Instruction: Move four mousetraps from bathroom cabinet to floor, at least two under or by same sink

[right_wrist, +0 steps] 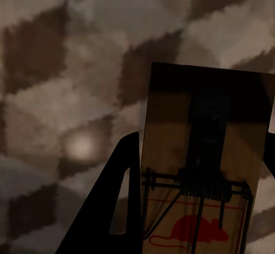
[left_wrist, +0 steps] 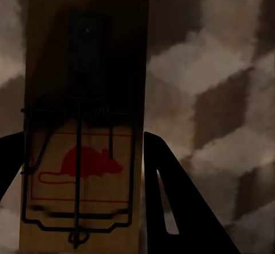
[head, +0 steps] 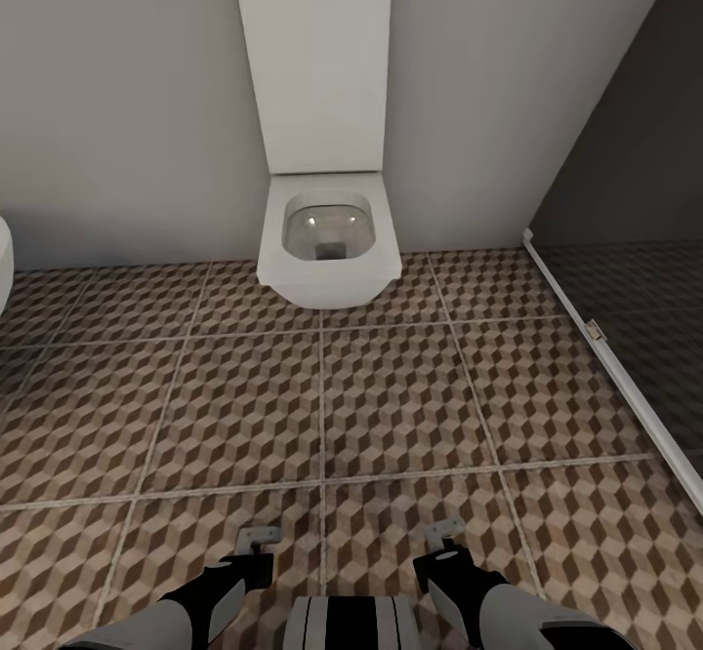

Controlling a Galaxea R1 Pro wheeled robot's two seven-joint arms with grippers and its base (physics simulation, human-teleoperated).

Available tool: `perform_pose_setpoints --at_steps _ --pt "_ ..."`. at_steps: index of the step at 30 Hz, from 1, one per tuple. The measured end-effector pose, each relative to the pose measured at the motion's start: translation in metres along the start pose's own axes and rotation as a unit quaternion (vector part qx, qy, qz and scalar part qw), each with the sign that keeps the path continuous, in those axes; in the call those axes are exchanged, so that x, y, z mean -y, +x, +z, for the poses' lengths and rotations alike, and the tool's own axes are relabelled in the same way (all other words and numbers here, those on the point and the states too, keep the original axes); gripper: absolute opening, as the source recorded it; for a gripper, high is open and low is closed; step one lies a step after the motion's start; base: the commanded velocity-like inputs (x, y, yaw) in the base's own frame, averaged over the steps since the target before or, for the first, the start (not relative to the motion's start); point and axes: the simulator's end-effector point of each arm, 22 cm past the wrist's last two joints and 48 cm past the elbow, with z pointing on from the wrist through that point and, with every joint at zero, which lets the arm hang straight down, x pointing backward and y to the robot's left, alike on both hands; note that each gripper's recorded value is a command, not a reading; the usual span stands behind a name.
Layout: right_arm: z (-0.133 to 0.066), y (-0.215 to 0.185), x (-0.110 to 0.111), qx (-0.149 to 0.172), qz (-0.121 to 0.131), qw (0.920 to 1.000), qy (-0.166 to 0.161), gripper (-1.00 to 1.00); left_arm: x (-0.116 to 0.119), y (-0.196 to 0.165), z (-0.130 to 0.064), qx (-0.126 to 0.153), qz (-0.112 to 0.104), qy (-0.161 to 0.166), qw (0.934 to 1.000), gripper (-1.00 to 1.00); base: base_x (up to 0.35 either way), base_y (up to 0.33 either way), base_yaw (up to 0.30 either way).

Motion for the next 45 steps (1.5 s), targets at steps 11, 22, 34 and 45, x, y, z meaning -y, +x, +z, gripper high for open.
perform_pose_setpoints --at_steps 11,22,34,45 --pt "0.008 0.011 -0.003 -0.012 -0.001 0.9999 -0.003 -1.0 0.0 0.011 0.007 -0.011 0.0 0.0 0.9999 -1.0 0.0 0.0 0.0" --pt "0.008 0.011 -0.003 -0.012 -0.001 0.9999 -0.003 -1.0 0.0 0.011 0.007 -0.011 0.001 0.0 0.9999 -1.0 0.0 0.0 0.0" --pt "0.015 0.022 -0.006 -0.024 -0.002 0.9997 -0.005 -1.0 -0.001 0.023 0.014 -0.023 0.0 -0.001 0.9997 -1.0 0.0 0.0 0.0" --pt "0.015 0.019 -0.006 -0.019 -0.001 0.9998 -0.005 -1.0 -0.001 0.022 0.014 -0.023 0.0 -0.001 0.9997 -1.0 0.0 0.0 0.0"
